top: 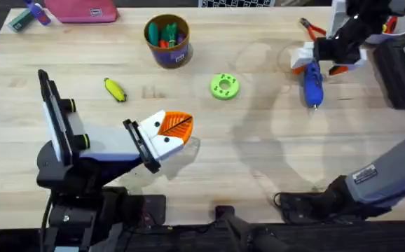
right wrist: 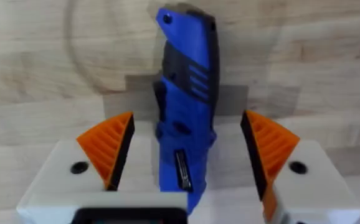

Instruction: Pick up the gripper from the table and insert it into the empty holder that is missing its gripper. Then pick up a screw, insert it into the mounting hole, and use the screwdriver to tighten it. Finally, clean up the table by picking up the vegetable and placing it into the bucket.

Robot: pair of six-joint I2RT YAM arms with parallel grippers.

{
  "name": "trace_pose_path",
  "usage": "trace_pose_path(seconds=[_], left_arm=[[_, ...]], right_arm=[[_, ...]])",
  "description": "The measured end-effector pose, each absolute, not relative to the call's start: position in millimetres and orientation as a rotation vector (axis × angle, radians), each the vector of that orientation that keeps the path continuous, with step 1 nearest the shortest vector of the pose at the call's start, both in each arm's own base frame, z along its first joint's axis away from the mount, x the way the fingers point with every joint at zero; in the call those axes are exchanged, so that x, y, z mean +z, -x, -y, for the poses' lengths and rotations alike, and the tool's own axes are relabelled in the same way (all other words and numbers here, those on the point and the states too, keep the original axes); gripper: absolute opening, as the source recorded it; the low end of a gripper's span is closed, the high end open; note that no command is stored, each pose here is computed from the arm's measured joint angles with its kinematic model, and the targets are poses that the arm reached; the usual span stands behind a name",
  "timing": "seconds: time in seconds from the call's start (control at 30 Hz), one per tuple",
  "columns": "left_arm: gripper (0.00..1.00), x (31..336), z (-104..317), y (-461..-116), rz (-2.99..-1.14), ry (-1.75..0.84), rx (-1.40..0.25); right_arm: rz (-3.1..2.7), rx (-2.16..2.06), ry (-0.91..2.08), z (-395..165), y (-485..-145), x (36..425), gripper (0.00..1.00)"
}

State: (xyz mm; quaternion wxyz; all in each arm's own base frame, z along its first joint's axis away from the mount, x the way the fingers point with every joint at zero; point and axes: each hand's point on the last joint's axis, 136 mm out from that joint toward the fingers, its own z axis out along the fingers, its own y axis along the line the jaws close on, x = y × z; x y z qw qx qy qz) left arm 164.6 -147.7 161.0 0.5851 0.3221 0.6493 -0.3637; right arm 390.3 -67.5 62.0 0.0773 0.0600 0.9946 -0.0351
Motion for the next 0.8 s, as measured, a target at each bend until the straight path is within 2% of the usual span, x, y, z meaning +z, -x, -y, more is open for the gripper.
trace_pose_path(seconds=[0.2, 0.33, 0.5, 0.57, 0.6, 0.67, 0.8], left_arm=[[0.011, 161, 148, -165, -1.514, -0.751, -0.848], [0.011, 161, 148, -165, -1.514, -0.752, -0.848], [0.011, 161, 148, -165, -1.514, -0.752, -0.848], [0.011, 161, 148, -165, -1.514, -0.752, -0.848], [0.011, 161, 148, -165, -1.514, -0.751, -0.848], [0.011, 161, 148, -165, -1.514, -0.752, -0.848], [0.011, 161, 148, -165, -1.514, -0.751, -0.848]], right_arm=[[-3.011, -0.097, -0.167, 67, -396, 37, 0.986], [-2.994, -0.094, -0.149, 68, -401, 37, 0.969], [-2.977, -0.073, -0.142, 65, -406, 37, 0.809], [-2.966, -0.072, -0.143, 66, -409, 37, 0.774], [-2.959, -0.072, -0.142, 66, -411, 37, 0.733], [-2.951, -0.076, -0.142, 67, -413, 37, 0.558], [-2.95, -0.094, -0.137, 69, -414, 36, 0.158]])
